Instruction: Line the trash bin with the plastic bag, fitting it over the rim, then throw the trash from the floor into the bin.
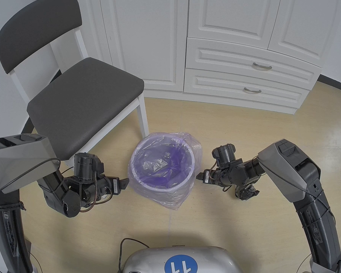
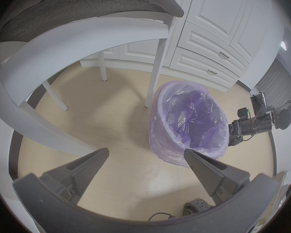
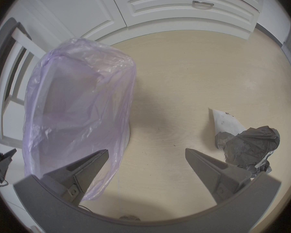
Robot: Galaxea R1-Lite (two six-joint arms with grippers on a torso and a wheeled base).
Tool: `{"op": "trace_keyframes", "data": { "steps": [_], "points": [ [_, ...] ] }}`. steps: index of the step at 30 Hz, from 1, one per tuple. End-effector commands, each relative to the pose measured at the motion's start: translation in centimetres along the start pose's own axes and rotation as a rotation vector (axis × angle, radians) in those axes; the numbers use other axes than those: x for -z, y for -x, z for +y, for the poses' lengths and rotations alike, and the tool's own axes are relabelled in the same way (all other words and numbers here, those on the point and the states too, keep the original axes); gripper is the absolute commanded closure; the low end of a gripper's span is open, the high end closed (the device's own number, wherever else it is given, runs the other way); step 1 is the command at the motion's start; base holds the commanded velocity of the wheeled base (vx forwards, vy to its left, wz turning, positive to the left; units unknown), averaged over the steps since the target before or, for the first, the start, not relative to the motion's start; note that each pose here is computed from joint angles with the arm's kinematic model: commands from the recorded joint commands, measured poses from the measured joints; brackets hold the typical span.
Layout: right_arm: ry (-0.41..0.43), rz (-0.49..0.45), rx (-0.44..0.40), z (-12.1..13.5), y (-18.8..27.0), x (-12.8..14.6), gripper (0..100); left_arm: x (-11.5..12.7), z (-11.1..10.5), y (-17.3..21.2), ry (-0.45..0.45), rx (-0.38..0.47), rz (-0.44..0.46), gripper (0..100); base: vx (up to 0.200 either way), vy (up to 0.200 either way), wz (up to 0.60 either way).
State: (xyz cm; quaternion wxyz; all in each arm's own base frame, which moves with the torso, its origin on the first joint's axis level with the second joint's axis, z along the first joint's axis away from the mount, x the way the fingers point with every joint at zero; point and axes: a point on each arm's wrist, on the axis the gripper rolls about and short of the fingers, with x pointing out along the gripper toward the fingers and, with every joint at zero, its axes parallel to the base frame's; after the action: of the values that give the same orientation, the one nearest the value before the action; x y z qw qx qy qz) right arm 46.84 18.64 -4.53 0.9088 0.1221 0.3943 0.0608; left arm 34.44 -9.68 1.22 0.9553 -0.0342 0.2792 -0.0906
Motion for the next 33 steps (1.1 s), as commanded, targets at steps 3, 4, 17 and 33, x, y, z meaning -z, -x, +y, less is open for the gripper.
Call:
{"op": "trace_keyframes", "data": {
  "steps": [3,4,17,33],
  "points": [
    [-0.089,-0.048,-0.044,0.4,2.3,-2.4,0,0.1,0.0,0.1,-0.002,0.002,0.001,0,0.000,0.000,0.00],
    [-0.089,-0.048,-0.044,0.4,2.3,-2.4,0,0.1,0.0,0.1,-0.002,0.002,0.001,0,0.000,0.000,0.00],
    [-0.149,-0.100,-0.196,0.7,2.3,-1.6,0,-0.1,-0.1,0.3,0.002,0.009,-0.030,0,0.000,0.000,0.00],
    [-0.036,0.048,-0.096,0.6,-3.2,-0.2,0,0.1,-0.5,0.3,-0.005,0.020,-0.024,0,0.000,0.000,0.00]
  ]
}}
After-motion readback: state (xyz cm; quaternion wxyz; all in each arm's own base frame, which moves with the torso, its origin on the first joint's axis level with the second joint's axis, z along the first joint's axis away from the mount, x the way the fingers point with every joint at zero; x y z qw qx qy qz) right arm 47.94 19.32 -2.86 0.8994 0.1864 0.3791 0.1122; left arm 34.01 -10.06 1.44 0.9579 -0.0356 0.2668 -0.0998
